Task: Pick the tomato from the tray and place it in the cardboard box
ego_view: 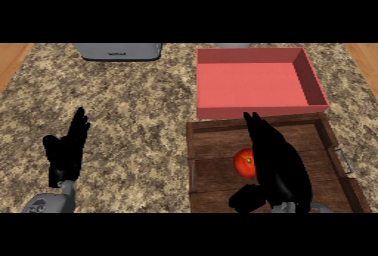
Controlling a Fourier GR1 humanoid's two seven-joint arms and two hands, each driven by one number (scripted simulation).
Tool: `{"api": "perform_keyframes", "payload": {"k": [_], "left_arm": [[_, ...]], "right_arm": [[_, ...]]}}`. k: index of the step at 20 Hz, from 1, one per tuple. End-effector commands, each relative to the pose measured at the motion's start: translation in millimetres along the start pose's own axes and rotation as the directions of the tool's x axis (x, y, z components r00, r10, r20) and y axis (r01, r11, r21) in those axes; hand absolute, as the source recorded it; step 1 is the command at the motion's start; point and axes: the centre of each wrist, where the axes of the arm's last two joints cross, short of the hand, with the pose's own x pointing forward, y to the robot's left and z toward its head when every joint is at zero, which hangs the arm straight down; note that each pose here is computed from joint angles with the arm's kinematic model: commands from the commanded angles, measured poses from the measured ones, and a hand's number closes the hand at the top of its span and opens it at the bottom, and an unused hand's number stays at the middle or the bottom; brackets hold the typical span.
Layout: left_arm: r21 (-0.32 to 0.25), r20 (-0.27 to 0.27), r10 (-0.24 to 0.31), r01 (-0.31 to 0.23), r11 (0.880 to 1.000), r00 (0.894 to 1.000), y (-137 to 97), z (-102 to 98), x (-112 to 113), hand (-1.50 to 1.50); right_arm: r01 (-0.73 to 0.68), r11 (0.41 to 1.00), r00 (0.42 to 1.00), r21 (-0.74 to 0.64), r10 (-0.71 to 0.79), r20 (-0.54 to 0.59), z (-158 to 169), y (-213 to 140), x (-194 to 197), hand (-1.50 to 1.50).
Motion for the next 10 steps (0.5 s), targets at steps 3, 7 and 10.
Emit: {"api": "perform_keyframes", "payload": {"k": [3,7,10], "left_arm": [[0.011,-0.002,0.0,0.0,1.0,1.0,1.2,-19.8,8.3,0.0],[-0.014,-0.009,0.016,-0.017,1.0,1.0,-12.9,7.1,-6.0,0.0],[0.005,-0.003,0.004,-0.004,1.0,1.0,-5.0,-5.9,-1.1,0.0]], "right_arm": [[-0.037,0.999,0.976,0.03,0.043,-0.215,-19.8,2.6,2.6,-1.5],[-0.081,0.996,0.966,0.039,0.088,-0.245,-20.9,3.0,10.7,-1.5],[-0.103,0.994,0.963,0.041,0.11,-0.248,-28.7,7.9,15.8,-1.5]]}}
